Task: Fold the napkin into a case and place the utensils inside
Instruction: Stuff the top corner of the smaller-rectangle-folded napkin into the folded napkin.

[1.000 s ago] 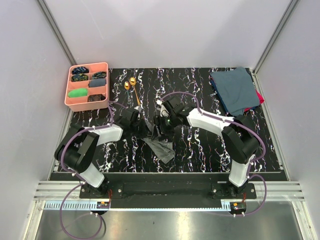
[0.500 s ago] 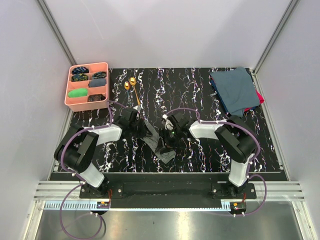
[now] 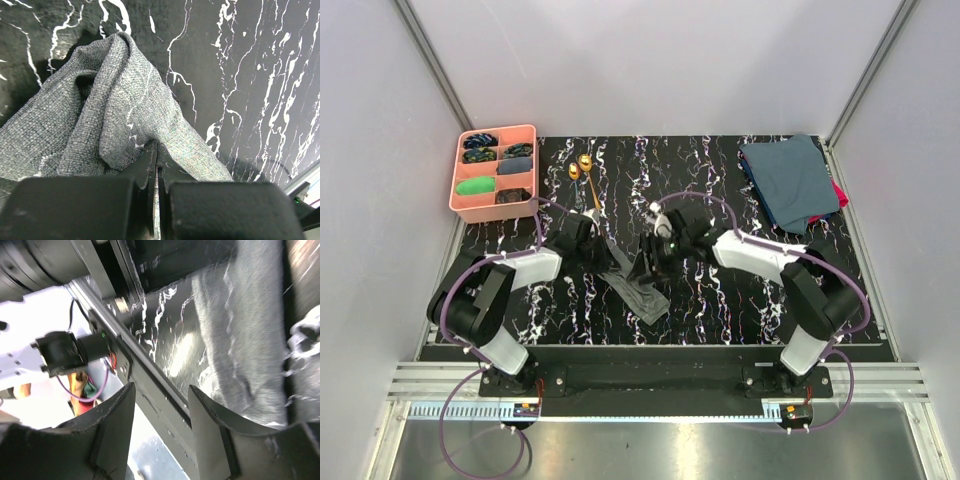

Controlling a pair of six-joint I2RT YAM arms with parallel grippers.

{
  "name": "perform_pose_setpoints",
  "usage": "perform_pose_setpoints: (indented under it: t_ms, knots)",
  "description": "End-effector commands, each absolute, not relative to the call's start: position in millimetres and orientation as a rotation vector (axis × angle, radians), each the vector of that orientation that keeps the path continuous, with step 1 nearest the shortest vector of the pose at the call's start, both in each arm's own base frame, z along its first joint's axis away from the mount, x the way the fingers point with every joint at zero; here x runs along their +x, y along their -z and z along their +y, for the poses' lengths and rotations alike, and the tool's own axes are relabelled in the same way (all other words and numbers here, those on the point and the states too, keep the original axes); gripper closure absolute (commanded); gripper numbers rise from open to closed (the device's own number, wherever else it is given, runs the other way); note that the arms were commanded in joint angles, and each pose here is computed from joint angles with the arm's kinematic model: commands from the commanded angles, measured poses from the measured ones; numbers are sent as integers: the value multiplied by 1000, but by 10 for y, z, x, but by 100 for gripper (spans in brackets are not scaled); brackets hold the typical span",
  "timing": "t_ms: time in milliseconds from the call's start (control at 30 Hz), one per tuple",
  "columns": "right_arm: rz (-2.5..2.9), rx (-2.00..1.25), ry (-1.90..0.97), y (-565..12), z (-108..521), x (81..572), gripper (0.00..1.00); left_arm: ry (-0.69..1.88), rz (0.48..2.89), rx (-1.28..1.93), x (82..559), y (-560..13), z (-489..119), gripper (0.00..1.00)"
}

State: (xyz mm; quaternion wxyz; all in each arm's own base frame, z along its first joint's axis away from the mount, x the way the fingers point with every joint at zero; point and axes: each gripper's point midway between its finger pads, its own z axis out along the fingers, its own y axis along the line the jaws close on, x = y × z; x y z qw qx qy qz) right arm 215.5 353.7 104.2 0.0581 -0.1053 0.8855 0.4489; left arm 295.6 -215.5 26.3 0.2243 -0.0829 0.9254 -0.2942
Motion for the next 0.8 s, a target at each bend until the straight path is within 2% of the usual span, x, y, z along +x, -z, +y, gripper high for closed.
perform_pose_setpoints:
  t_ms: [0, 100, 233, 400, 600, 767]
  knots:
    - [2653, -359, -1330, -1166, 3510, 2358, 45, 734, 2514, -211, 3009, -309, -2005, 100]
    - [2680, -354, -1312, -1064, 3536, 2401, 50, 734, 2513, -214, 3001, -297, -1992, 100]
    - [2747, -351, -1249, -780, 3529, 2359, 61, 748, 2512, -221, 3003, -279, -2000, 100]
    - [2790, -366, -1251, -569, 3565, 2173, 70, 750, 2511, -219, 3010, -270, -2006, 100]
    - [2820, -327, -1327, -430, 3643, 1921, 76, 745, 2511, -223, 3028, -260, -2002, 100]
    - [2864, -296, -1271, -35, 3549, 1875, 77, 766, 2490, -190, 3082, -392, -2037, 100]
